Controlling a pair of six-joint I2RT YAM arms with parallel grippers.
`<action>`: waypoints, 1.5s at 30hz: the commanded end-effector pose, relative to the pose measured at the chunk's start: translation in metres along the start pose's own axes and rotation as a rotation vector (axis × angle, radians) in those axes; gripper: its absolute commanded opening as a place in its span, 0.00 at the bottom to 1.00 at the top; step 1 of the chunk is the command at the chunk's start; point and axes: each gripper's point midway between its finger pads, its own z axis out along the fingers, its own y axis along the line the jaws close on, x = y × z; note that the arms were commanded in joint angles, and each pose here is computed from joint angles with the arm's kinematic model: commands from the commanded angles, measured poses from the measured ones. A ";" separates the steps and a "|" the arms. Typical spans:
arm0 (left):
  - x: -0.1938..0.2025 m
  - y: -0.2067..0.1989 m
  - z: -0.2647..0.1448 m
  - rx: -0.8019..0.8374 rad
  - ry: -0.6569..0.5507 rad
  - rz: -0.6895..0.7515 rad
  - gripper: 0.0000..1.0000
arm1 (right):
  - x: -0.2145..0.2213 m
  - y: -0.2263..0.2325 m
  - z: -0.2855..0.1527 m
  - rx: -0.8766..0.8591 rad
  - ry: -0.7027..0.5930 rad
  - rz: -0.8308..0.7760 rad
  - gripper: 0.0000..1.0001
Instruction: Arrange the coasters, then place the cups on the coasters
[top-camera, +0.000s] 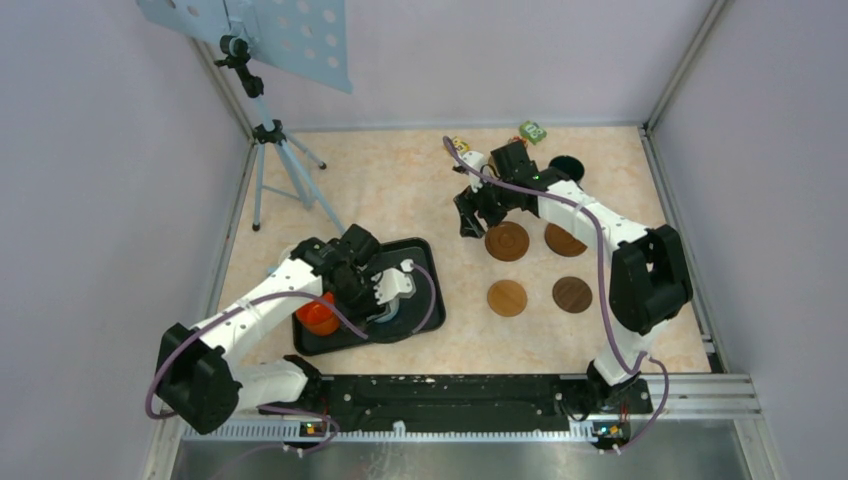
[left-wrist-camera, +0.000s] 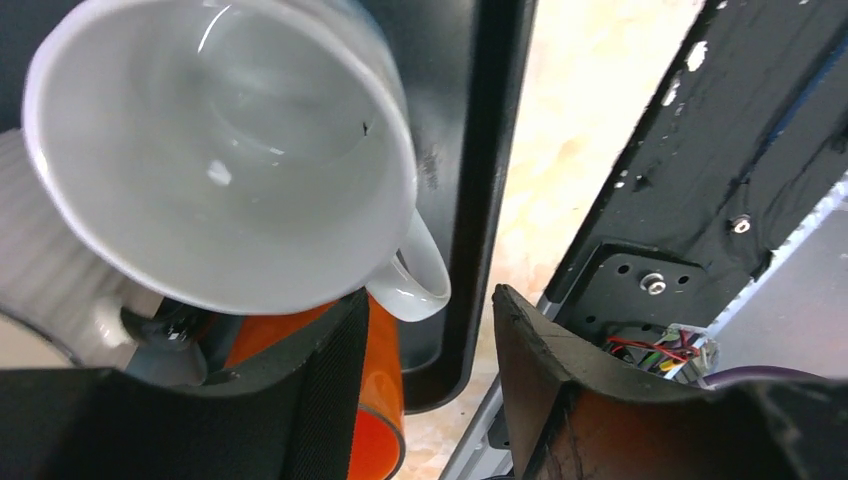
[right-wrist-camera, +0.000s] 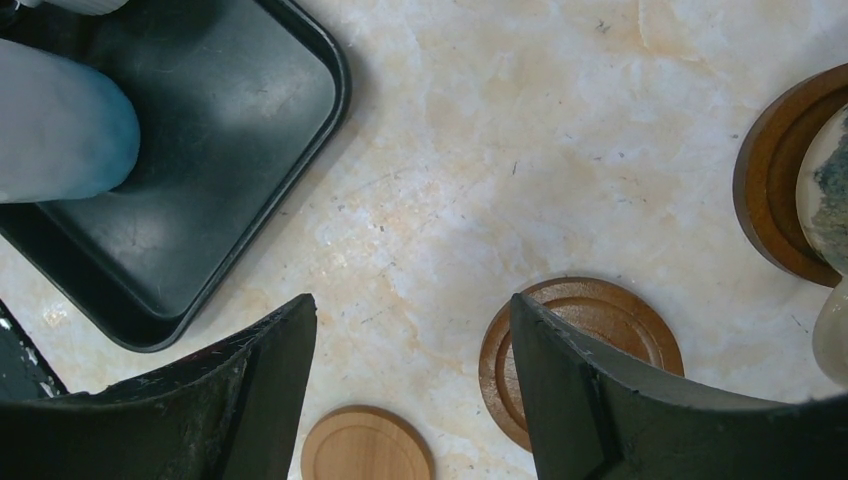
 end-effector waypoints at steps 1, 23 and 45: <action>-0.017 -0.018 0.011 0.099 -0.038 0.033 0.55 | -0.010 0.000 -0.014 0.016 -0.039 -0.006 0.70; -0.125 0.007 0.034 0.110 -0.278 -0.082 0.71 | 0.006 -0.022 -0.033 0.059 -0.042 0.048 0.70; -0.123 0.063 -0.079 -0.073 -0.554 -0.341 0.88 | 0.010 0.070 -0.014 -0.059 -0.049 -0.064 0.66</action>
